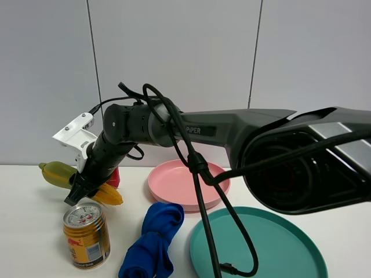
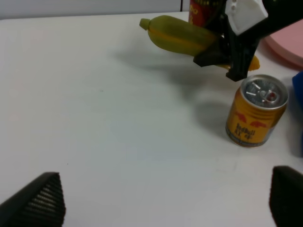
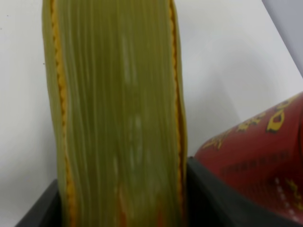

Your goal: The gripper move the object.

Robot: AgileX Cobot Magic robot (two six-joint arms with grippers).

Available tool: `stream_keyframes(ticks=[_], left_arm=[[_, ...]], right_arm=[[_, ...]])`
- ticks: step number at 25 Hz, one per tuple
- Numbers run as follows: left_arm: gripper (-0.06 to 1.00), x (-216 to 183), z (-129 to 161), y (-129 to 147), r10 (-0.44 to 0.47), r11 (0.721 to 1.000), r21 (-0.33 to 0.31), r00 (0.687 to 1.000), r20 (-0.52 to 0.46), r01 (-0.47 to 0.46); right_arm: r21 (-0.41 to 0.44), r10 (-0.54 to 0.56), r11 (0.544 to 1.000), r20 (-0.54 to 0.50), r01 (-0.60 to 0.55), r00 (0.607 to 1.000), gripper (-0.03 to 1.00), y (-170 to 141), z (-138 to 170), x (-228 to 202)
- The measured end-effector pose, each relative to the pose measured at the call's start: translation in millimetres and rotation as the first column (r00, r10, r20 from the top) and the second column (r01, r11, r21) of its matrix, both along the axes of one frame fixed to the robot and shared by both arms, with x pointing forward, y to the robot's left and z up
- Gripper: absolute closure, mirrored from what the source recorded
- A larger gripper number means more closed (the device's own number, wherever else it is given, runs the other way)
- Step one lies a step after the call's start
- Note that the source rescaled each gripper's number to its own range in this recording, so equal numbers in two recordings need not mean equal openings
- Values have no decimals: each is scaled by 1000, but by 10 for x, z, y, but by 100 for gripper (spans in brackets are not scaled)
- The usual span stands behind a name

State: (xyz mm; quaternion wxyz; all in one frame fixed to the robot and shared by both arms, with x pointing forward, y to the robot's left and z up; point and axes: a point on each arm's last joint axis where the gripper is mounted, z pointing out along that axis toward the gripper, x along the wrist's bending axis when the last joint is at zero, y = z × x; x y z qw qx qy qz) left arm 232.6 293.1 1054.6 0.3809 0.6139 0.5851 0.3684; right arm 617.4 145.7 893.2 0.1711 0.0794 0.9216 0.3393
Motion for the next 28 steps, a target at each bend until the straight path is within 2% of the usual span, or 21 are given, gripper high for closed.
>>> stream_keyframes(ticks=[6,13,20,23,28], left_arm=[[-6,0,0,0,0,1000,0,1000,0,0],[-6,0,0,0,0,1000,0,1000,0,0],[-6,0,0,0,0,1000,0,1000,0,0],[-6,0,0,0,0,1000,0,1000,0,0],[-6,0,0,0,0,1000,0,1000,0,0]], right_arm=[[-6,1,1000,-3,-1,1000,91,-4,-4,-2],[-14,0,1000,-4,0,1000,64,-10,-9,-2],[-18,1,1000,-1,-1,1000,60,-16,34,-5],[-10,6,1000,16,-6,1000,60,-29,243,-15],[39,18,999,69,-20,997,60,-125,1027,-107]])
